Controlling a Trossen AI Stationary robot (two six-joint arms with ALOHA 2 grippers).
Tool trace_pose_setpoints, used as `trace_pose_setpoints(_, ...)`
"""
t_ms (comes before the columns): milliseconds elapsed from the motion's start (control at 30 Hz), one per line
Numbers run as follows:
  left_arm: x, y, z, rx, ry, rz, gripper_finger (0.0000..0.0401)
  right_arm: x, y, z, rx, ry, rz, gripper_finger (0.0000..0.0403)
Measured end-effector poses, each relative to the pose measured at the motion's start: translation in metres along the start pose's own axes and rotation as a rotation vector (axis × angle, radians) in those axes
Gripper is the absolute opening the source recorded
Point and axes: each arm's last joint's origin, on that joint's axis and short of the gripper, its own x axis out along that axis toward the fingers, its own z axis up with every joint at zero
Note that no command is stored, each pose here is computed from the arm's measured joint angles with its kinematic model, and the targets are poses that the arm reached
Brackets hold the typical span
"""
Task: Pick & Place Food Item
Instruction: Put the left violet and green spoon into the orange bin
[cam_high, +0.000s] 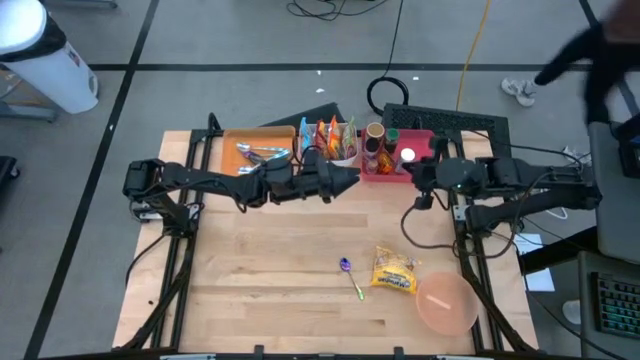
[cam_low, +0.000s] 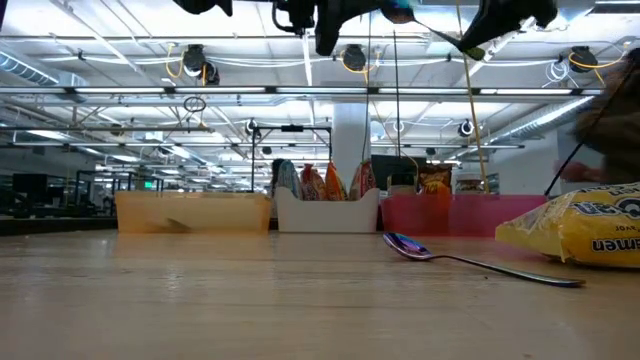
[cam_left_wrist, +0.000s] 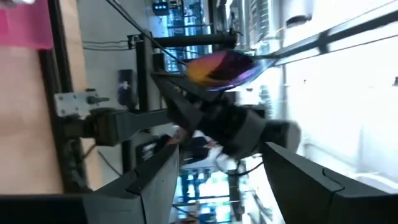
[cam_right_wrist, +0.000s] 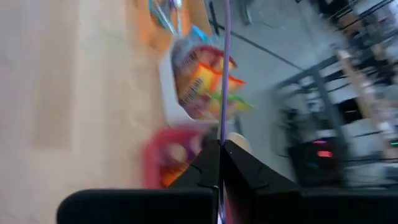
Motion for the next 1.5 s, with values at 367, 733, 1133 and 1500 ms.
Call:
trace_pose_setpoints(367,0.000,0.000,0.003,-0.128,-0.025,0.000,0.0241,0.015,0.015,0.009,-0.432,0.140,-0.087,0.0000)
trace_pose_setpoints(733,0.000,0.014,0.005,-0.158,-0.013,0.143,0.0241,0.018,0.015,0.015,-0.557,0.141,-0.139,0.0000)
trace_pose_setpoints(1133,0.001,0.016,0.026,0.026,0.000,0.145,0.0241,0.018,0.015,0.015,-0.622,0.147,-0.133,0.0000)
trace_pose_setpoints(1500,0.001,0.014,0.070,0.504,-0.058,0.162,0.0241,0.011,0.011,0.012,-0.624,0.133,-0.140,0.0000)
